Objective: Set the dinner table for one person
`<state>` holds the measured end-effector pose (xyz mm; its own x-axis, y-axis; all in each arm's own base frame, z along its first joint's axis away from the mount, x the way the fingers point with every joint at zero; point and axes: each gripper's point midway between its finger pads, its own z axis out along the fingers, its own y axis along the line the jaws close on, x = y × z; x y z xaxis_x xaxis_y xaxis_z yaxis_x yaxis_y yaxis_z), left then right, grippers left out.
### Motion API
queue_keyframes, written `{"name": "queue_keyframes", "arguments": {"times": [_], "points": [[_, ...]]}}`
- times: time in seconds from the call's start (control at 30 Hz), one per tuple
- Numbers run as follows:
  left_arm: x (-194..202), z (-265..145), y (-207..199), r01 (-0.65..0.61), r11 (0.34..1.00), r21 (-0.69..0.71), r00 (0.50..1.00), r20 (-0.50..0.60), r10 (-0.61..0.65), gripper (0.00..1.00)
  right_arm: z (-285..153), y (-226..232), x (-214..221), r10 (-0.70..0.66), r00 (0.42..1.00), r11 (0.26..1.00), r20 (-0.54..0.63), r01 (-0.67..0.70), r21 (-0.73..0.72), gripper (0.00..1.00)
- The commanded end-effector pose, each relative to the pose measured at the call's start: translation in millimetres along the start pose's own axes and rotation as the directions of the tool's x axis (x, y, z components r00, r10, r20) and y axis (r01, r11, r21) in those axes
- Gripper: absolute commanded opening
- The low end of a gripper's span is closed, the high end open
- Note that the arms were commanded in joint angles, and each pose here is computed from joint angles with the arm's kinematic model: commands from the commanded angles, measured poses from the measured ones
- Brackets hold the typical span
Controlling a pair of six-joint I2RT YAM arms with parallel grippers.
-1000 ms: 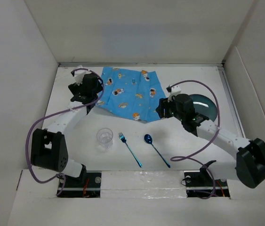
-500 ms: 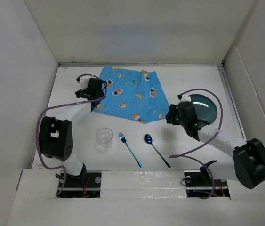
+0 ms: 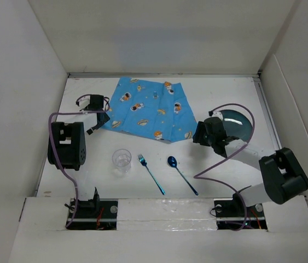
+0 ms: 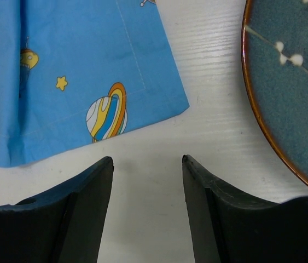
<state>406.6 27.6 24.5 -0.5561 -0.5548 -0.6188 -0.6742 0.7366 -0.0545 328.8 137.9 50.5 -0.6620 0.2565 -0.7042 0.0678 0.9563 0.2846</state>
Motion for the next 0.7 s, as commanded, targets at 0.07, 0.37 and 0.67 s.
{"name": "queue_keyframes", "arguments": {"times": [0.07, 0.37, 0.67], "points": [[19.8, -3.1, -5.3, 0.055, 0.998, 0.041, 0.997, -0.049, -0.053, 0.59, 15.3, 16.5, -21.1, 0.079, 0.996, 0.997, 0.028, -0.078, -0.021, 0.59], [20.3, -2.7, -34.1, 0.097, 0.982, 0.164, 0.993, -0.083, -0.084, 0.24, 41.8, 13.1, -10.5, 0.185, 0.983, 0.982, -0.016, -0.184, 0.031, 0.58], [8.1, -13.7, -8.6, 0.126, 0.988, 0.091, 0.992, 0.008, -0.127, 0.00, 59.7, 6.1, -1.3, 0.322, 0.945, 0.939, 0.052, -0.326, 0.108, 0.11]]}}
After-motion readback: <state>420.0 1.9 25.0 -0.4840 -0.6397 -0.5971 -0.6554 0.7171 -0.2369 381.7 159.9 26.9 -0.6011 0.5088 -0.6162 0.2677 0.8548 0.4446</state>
